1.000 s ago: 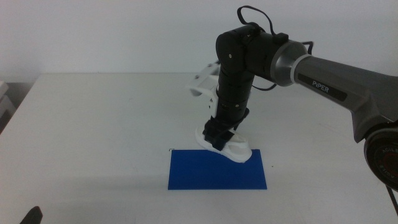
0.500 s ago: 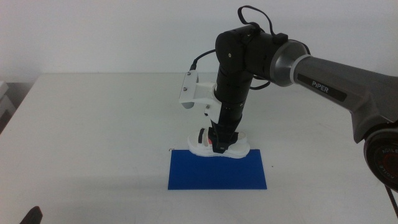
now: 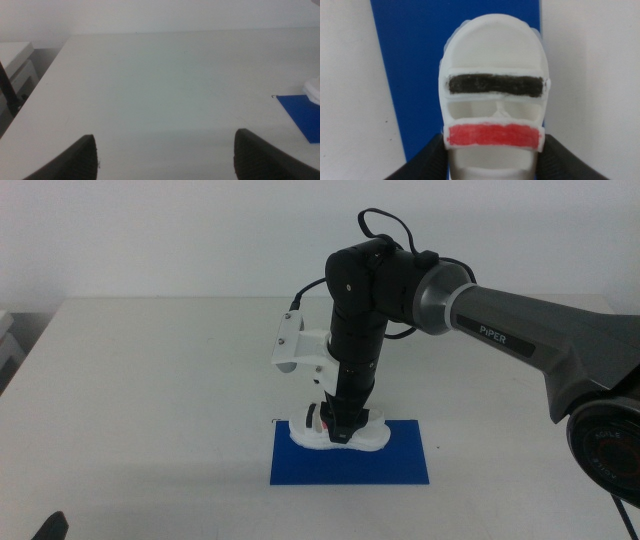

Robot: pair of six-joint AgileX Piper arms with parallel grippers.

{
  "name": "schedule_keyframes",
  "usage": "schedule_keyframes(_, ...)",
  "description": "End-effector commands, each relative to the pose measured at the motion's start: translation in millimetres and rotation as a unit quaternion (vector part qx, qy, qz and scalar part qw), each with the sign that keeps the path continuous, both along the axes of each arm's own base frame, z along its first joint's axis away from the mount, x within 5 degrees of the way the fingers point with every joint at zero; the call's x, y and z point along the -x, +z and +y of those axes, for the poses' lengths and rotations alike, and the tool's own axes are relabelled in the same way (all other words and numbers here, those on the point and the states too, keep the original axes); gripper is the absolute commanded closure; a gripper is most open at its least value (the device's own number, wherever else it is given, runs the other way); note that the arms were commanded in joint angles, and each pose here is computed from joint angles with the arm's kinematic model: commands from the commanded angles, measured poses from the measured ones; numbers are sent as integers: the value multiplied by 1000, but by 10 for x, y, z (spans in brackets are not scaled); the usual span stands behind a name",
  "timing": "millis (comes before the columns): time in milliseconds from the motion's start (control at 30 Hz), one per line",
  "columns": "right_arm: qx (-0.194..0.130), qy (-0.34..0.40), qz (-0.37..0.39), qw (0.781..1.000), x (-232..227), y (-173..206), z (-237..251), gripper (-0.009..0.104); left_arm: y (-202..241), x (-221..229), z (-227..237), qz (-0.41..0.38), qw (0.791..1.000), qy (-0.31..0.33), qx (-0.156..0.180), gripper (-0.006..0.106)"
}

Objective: Use one arm to grab the shoe from the table and place it on the mat.

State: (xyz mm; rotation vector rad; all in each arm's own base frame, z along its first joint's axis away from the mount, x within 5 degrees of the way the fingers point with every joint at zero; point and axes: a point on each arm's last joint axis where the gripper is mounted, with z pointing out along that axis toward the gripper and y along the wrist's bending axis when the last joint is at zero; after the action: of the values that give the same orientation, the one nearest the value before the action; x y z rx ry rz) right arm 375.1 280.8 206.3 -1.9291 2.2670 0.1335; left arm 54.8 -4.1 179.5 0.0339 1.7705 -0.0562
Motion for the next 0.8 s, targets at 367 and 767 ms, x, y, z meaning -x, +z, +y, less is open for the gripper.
schedule_keyframes(367,-4,-5,8,1000,103,249,-52,99,56,-5,3,-43,999,2,8,7)
schedule_keyframes(767,-10,-6,13,1000,113,240,-36,27,56,-5,3,-43,999,2,8,7)
